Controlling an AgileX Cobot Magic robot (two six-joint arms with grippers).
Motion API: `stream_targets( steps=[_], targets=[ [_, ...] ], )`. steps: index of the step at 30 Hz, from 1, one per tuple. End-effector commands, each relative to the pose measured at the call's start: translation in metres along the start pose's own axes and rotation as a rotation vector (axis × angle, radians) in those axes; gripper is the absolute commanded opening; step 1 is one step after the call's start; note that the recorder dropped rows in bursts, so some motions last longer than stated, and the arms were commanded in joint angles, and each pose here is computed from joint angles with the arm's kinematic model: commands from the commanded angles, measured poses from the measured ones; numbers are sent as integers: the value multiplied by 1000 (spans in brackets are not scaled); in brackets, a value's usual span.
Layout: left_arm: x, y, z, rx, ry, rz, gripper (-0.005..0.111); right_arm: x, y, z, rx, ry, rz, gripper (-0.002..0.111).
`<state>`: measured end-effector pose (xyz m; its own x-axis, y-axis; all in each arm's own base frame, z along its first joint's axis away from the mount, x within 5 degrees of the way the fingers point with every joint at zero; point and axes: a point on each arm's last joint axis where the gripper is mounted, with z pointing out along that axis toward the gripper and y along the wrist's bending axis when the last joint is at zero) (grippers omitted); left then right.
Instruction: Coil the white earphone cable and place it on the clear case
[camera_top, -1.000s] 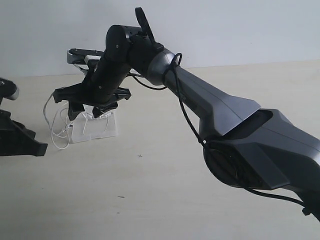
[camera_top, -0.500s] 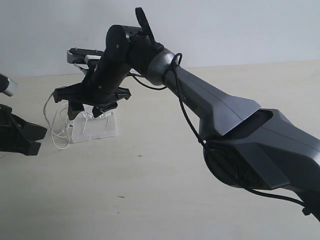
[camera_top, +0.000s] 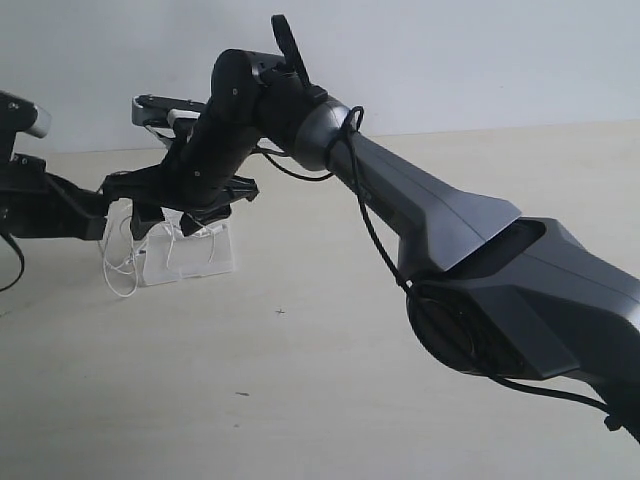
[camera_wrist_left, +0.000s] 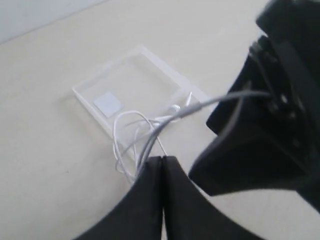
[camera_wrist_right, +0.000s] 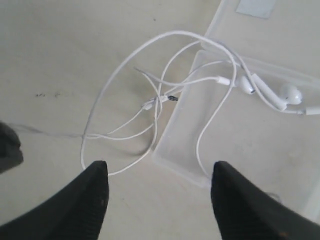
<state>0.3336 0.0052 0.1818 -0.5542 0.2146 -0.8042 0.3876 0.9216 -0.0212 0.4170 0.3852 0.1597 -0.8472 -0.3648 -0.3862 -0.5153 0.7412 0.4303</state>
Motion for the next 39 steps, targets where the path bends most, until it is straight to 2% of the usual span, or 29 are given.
stream_targets(
  steps=[1,8,14,20,23,29,34,39],
  targets=[
    [-19,11,8,-10,-51,17,0,-3,0,-5,-5,-19,2,59],
    [-36,21,19,-15,-79,58,0,-2,-1,-5,1,-4,0,59],
    [-54,30,42,47,-141,44,0,-1,2,-5,-26,7,8,59],
    [-55,32,63,125,-161,6,0,-2,3,-7,-28,3,-27,59],
    [-57,31,73,183,-165,3,0,-5,3,-16,5,-18,-49,59],
    [-59,33,78,195,-145,-5,0,-12,3,-32,84,-58,-88,59],
    [-60,33,78,195,-147,-58,0,-12,17,-38,-32,-56,-45,58],
    [-61,31,77,220,-147,-107,0,-13,18,-41,-35,-61,-47,58]
  ],
)
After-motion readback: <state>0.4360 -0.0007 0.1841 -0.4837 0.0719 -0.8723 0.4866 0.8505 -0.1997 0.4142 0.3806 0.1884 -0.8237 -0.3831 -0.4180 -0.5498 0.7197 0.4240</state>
